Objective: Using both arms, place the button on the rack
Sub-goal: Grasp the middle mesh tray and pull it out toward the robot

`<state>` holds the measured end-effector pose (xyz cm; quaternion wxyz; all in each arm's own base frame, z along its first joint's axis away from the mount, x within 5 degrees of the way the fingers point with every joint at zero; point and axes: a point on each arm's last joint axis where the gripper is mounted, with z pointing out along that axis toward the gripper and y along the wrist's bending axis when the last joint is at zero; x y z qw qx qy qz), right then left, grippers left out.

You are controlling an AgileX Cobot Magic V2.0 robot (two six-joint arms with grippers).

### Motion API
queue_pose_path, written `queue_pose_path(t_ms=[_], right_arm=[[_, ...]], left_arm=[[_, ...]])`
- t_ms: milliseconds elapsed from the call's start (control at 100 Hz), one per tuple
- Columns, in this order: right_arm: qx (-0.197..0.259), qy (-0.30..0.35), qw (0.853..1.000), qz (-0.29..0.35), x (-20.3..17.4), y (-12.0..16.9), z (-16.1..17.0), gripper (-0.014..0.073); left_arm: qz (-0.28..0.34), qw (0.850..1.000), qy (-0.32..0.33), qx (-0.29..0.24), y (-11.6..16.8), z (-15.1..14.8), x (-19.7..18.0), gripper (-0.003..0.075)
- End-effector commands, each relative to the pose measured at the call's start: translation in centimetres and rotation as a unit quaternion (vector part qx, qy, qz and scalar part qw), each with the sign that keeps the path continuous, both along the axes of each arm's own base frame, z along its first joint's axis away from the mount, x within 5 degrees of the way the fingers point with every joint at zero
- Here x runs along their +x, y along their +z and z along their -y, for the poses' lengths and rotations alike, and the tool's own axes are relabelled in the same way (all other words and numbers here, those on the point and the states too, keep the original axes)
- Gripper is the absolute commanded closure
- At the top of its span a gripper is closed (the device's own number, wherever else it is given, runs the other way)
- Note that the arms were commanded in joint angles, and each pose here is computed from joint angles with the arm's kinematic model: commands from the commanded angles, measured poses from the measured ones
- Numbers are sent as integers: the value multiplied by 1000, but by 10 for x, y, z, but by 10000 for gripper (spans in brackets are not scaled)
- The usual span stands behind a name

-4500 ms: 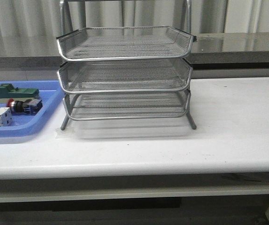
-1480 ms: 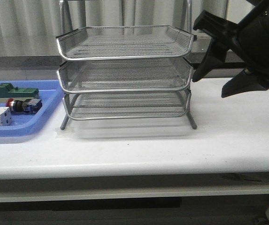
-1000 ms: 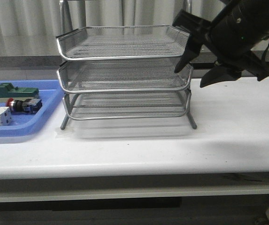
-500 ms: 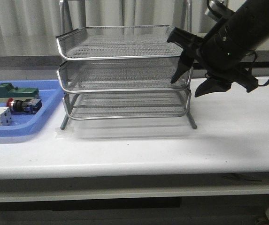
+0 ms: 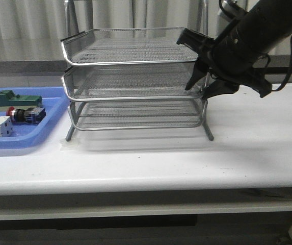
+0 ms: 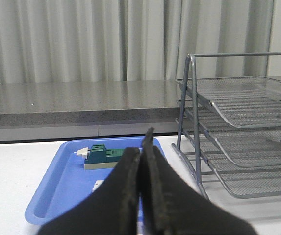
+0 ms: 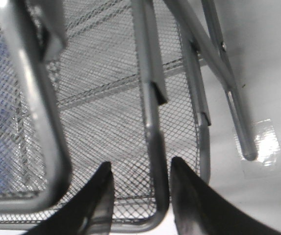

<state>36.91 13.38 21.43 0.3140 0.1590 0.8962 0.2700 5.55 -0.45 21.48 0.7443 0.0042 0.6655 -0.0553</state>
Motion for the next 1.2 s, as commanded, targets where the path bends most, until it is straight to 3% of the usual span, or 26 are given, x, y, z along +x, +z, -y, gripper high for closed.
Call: queue_pose_path(t_ms=[0, 100, 280, 370, 830, 1190], right_arm=[[12, -11, 999, 42, 3, 24, 1, 324], [19, -13, 999, 34, 4, 21, 0, 368], [25, -17, 999, 31, 4, 22, 0, 571], [26, -13, 999, 27, 3, 21, -1, 627], [25, 13, 1000, 1, -8, 19, -2, 629], [-4, 8, 1000, 1, -59, 16, 17, 629]], left_arm=[[35, 999, -6, -8, -3, 1, -2, 741], [35, 999, -6, -8, -3, 1, -2, 741], [35, 999, -6, -8, -3, 1, -2, 741], [35, 999, -6, -8, -3, 1, -2, 741], [35, 999, -6, -8, -3, 1, -2, 741], [35, 999, -6, -8, -3, 1, -2, 741]])
